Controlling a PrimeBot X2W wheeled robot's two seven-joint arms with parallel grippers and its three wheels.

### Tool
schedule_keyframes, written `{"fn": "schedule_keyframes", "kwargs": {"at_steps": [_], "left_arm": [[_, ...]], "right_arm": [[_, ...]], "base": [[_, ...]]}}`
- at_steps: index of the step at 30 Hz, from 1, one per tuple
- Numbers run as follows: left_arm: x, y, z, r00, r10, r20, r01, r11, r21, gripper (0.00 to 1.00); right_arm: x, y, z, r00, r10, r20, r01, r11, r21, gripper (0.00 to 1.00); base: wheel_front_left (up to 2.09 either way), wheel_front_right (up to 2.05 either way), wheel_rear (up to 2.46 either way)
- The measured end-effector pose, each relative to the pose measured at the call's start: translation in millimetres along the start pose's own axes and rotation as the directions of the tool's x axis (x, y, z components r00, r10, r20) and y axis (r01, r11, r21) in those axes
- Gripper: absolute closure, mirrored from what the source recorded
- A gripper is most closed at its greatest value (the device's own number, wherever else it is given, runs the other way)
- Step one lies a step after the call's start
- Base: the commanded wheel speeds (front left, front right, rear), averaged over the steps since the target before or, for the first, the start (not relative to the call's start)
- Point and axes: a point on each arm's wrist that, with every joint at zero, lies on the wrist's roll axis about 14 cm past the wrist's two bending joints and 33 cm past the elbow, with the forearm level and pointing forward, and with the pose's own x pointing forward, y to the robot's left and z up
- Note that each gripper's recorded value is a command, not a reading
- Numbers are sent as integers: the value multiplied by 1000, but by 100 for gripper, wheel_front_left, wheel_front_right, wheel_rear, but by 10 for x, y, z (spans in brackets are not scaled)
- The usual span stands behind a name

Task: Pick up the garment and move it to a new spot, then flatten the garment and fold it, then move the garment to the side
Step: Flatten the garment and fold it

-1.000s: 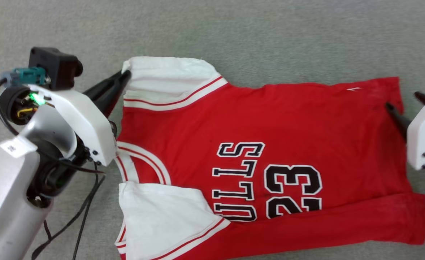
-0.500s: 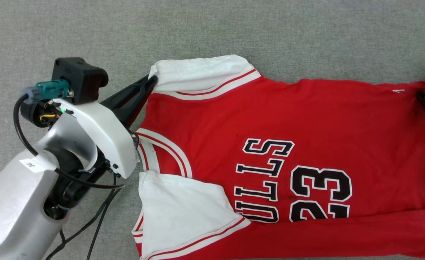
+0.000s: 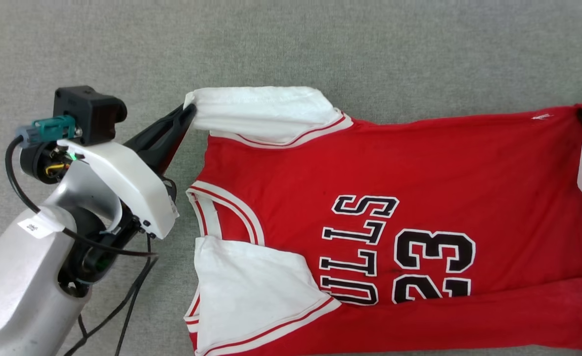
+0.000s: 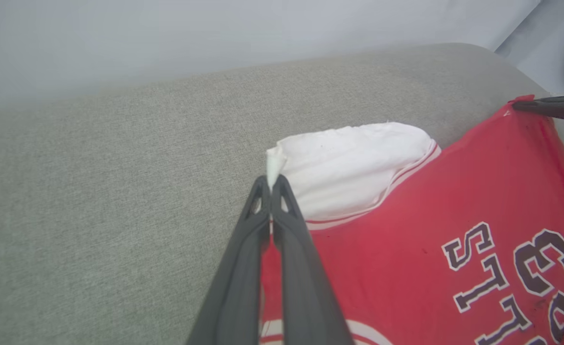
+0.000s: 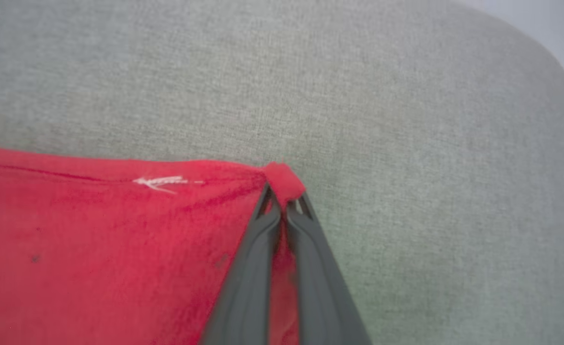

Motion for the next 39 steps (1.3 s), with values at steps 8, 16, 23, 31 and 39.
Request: {"fn": "schedule_keyframes", "kwargs": {"at_steps": [8,16,23,31,39], "left_arm": [[-275,-129,130,997,13,77,-12,1000,-20,100],[-685,-374,32,997,12,82,-8,999,-46,100],[-1026,-533,-255,999,28,40,-23,993,-119,100],[-1311,-587,-707,996,47,-71,-58,983,-172,100],[-1414,-648,-1119,983,32,-183,-76,969,-235,100]], "right_arm": [[-344,7,167,981,5,191,-27,993,113,100],[-738,113,109,953,36,302,-92,981,172,100],[-1011,248,-136,947,90,307,-152,971,184,100],[-1205,216,-537,968,120,222,-158,973,165,100],[-1295,235,-904,982,160,98,-173,975,139,100]], "base": [[0,0,0],[0,0,0],[0,0,0],[0,0,0],[0,0,0]]}}
